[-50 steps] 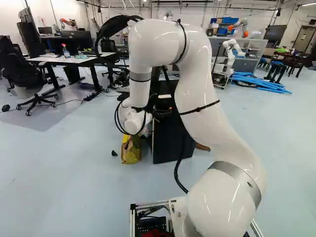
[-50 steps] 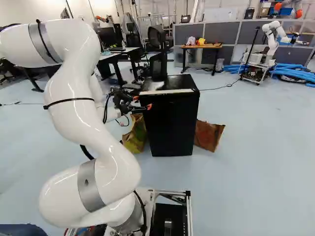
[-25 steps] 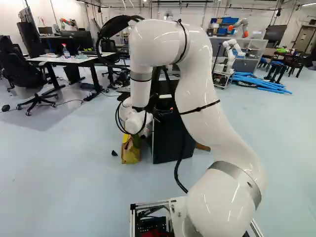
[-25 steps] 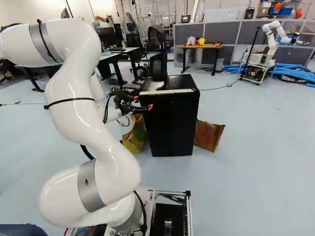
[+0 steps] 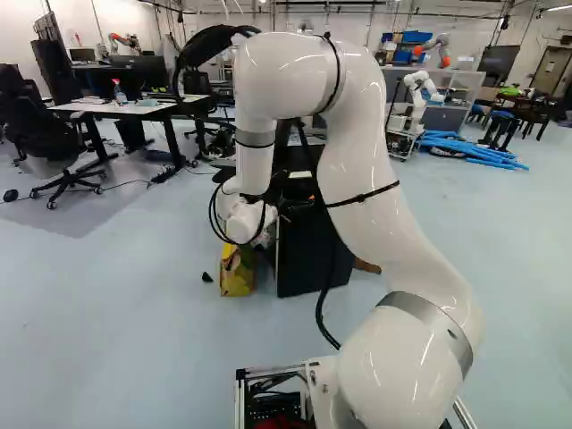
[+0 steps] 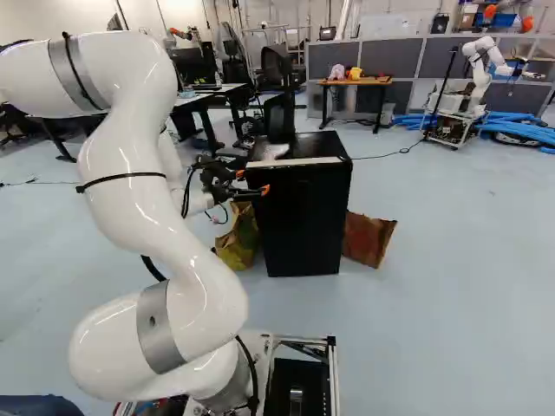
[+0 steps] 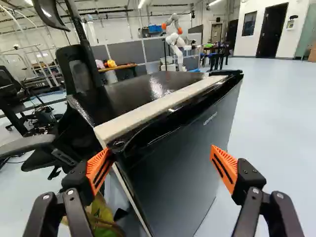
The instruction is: Grab a drink from the fridge
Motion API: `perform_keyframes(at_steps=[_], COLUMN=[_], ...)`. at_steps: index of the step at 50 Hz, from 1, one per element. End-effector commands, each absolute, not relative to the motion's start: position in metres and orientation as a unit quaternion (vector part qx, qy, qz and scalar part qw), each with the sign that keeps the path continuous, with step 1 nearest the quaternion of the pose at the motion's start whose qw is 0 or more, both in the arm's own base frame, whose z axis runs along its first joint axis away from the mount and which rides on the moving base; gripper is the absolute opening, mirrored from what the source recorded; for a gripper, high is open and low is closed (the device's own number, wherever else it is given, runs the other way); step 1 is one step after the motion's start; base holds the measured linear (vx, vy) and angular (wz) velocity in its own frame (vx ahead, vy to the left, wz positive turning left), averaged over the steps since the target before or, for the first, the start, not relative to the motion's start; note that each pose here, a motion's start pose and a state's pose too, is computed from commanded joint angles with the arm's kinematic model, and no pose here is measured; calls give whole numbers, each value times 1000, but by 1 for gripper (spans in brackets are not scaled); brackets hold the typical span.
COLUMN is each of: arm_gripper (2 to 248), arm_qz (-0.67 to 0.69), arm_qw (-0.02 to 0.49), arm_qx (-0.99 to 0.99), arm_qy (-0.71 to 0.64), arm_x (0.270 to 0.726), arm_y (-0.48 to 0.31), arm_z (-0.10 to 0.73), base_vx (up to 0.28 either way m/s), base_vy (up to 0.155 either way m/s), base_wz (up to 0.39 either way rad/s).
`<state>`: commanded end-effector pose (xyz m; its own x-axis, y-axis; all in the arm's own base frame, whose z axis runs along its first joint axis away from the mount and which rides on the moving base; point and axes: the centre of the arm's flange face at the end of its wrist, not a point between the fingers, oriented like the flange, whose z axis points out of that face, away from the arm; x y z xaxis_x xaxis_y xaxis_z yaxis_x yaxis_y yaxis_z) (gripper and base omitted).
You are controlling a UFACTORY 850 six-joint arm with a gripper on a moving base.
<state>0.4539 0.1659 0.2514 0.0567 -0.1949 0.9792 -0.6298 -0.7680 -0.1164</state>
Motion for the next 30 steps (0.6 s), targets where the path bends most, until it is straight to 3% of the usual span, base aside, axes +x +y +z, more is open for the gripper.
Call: perform_keyframes(at_steps=[30], arm_gripper=[247], arm_qz=[613], arm_qw=[192], arm_qx=[707], arm_qy=[-296], arm_x=[427], arm_y=[161], arm_z=[253], base_vx=[0], base_vy=[0], base_wz=[0])
